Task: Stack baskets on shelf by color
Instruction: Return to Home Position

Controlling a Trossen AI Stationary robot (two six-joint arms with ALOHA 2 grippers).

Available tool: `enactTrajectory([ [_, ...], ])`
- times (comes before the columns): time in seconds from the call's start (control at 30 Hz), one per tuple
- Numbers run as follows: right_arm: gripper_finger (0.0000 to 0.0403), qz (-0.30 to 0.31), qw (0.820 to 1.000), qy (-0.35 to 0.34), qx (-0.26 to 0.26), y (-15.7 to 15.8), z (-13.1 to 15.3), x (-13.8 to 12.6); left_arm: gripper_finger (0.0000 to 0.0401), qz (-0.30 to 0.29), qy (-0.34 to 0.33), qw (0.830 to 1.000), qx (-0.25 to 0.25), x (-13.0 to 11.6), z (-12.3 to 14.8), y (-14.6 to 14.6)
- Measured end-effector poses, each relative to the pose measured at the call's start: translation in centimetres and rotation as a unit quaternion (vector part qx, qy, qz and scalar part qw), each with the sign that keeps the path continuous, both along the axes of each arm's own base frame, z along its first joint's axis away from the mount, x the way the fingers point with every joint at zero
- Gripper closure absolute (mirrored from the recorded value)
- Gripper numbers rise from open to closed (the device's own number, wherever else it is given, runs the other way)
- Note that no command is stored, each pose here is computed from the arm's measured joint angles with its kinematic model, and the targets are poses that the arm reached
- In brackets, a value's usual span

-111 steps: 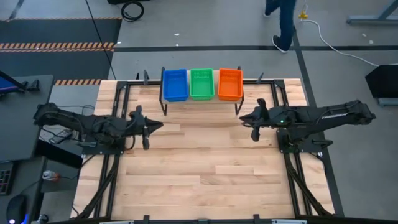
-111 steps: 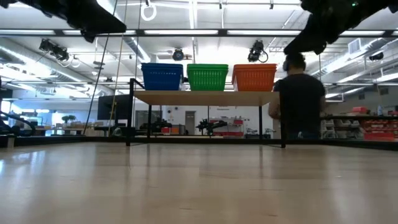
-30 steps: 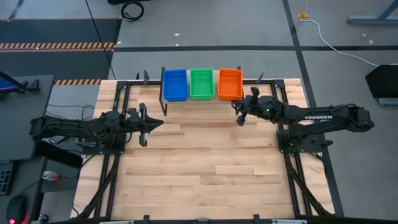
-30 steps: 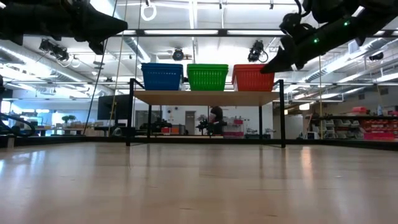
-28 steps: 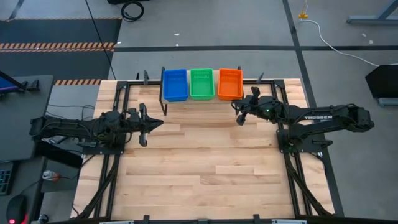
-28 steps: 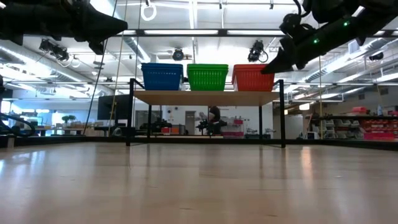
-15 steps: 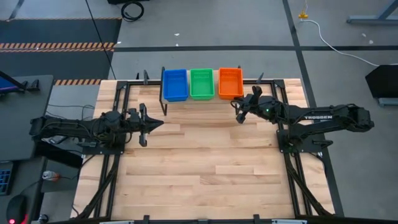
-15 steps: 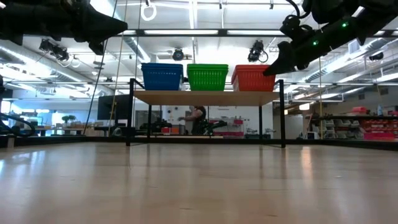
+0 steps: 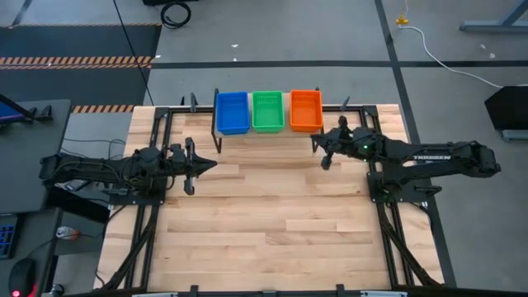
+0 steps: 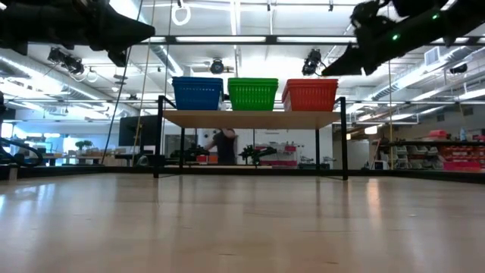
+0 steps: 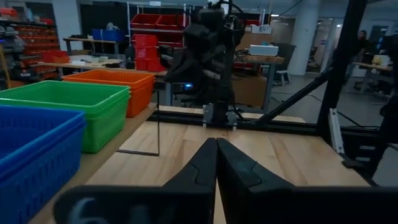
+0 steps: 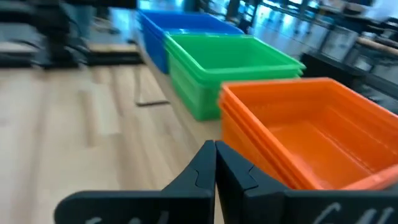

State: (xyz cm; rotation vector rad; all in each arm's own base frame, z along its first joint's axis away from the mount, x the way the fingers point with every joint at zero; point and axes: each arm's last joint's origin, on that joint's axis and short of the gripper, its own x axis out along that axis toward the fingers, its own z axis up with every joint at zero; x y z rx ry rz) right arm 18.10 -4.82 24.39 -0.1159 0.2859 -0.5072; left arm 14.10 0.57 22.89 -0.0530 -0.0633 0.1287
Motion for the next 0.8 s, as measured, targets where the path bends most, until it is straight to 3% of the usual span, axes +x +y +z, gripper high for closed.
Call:
enactTrajectory([
  [0.37,0.0395,0.126,0.985,-0.051,0.105,2.6,0.7,-3.9,0.0390,-0.018,-0.002,1.000,-0.003,-1.5,0.3,-0.1],
  [0.53,0.0395,0.149,0.980,-0.066,0.116,3.4,-1.0,-5.1,0.0390,-0.030,-0.004,1.000,-0.002,-2.3,0.0,-0.2],
  [0.8,0.0393,0.175,0.971,-0.117,0.116,4.0,-4.2,-6.8,0.0390,-0.033,-0.052,0.998,-0.019,-3.3,-3.5,-0.2],
])
